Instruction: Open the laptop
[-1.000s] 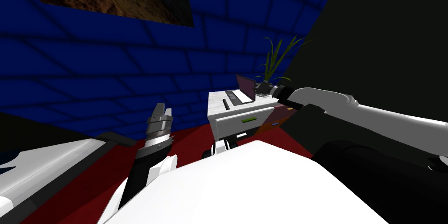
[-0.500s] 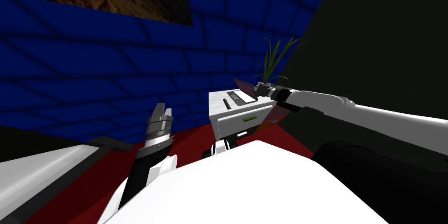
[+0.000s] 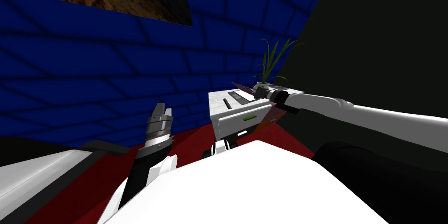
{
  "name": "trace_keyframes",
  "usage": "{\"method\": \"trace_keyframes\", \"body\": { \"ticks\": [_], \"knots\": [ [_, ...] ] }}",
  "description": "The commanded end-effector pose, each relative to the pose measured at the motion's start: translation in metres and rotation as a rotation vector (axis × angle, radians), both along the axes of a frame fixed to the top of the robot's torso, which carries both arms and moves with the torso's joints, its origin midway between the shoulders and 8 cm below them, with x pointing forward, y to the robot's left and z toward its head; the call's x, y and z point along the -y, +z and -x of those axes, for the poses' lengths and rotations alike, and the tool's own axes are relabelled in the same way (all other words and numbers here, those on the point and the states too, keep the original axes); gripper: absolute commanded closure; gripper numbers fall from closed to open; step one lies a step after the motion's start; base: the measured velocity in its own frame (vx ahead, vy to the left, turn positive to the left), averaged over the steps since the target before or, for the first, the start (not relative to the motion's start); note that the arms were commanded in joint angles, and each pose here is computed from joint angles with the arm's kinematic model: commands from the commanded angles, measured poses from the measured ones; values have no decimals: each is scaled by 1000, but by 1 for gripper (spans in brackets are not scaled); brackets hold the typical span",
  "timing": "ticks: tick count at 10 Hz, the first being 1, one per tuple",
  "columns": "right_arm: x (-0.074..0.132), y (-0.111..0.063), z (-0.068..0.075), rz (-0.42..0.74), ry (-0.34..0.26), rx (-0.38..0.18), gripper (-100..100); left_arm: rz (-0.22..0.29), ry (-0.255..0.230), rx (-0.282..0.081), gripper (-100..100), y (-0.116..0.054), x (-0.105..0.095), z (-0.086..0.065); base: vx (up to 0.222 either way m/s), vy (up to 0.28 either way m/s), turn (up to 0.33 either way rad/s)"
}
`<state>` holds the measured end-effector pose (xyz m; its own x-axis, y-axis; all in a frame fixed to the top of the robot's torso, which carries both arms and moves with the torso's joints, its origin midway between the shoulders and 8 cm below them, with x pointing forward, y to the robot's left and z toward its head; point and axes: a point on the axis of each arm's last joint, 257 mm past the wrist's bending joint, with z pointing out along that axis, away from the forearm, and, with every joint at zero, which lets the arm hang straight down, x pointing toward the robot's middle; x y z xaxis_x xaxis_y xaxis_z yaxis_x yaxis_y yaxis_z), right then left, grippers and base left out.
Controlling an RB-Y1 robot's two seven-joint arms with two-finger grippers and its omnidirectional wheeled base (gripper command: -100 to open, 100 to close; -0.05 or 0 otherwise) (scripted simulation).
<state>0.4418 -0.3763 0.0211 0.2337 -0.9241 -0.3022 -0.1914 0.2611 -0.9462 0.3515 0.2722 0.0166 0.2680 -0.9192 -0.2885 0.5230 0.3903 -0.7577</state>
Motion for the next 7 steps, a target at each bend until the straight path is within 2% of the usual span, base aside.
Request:
{"method": "trace_keyframes", "body": {
  "ticks": [1, 2, 3, 7],
  "knots": [
    [4, -15, 3, 84, -5, 5, 100, 0, 0, 0, 0, 0, 0, 0, 2, 45, -45],
    [6, -23, 5, 126, -5, 7, 100, 0, 0, 0, 0, 0, 0, 0, 1, 41, -19],
    [0, -3, -3, 102, 13, 5, -100, 0, 0, 0, 0, 0, 0, 0, -3, 33, -130],
    [-8, 24, -15, 102, 45, 6, -100, 0, 0, 0, 0, 0, 0, 0, -1, 15, -89]
  ]
}}
